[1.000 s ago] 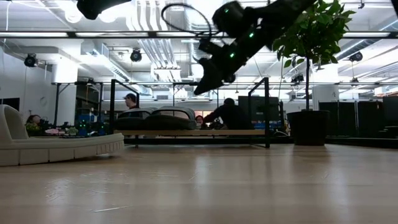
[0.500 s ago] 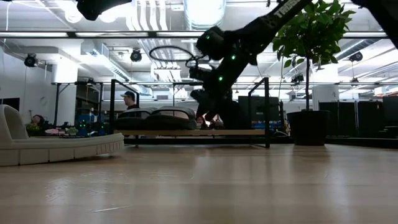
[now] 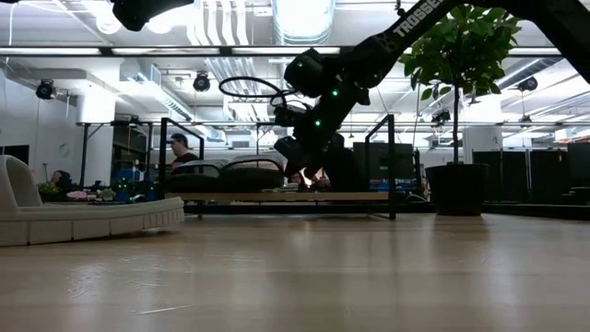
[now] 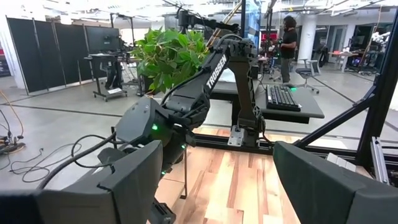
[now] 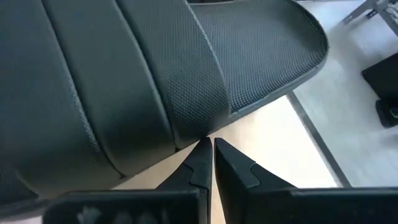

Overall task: Pick and place slides into the shelf
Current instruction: Put the black slipper on the shelf

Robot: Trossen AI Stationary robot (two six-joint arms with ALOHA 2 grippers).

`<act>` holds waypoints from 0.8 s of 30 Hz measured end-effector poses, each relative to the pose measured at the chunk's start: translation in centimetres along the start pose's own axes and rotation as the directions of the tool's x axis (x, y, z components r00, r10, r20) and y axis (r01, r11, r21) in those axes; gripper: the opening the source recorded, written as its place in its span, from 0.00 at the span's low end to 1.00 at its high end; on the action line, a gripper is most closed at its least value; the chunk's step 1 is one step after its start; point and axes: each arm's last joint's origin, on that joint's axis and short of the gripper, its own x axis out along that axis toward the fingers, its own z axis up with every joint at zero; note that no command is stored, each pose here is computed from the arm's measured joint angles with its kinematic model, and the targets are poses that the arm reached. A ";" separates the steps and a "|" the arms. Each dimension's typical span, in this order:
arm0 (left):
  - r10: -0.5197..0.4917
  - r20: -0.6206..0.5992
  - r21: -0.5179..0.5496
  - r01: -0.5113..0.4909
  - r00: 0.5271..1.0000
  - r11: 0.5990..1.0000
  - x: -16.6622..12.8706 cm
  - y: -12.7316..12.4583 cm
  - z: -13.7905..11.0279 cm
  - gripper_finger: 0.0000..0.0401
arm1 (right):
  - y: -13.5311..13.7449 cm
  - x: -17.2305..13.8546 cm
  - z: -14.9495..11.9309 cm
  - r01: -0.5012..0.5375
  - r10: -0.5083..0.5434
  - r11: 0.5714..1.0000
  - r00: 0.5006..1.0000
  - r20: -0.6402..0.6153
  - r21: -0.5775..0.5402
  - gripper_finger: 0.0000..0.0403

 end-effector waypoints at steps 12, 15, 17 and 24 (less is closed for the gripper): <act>0.001 0.000 0.000 -0.001 1.000 1.000 0.0 0.0 0.0 0.73 | -0.2 0.1 -0.2 -0.013 0.013 0.999 1.000 -0.005 0.033 0.02; 0.002 0.000 0.000 -0.002 1.000 1.000 0.0 0.0 0.0 0.73 | -0.2 0.1 -0.2 -0.023 0.023 0.999 1.000 -0.006 0.050 0.02; 0.002 0.000 -0.001 -0.002 1.000 1.000 0.0 0.0 0.0 0.73 | -0.2 0.2 -0.2 -0.024 0.024 0.998 1.000 -0.006 0.063 0.02; 0.002 0.000 -0.001 -0.002 1.000 1.000 0.0 0.0 0.0 0.73 | 0.1 0.2 -0.3 -0.049 0.050 0.993 0.999 -0.009 0.104 0.02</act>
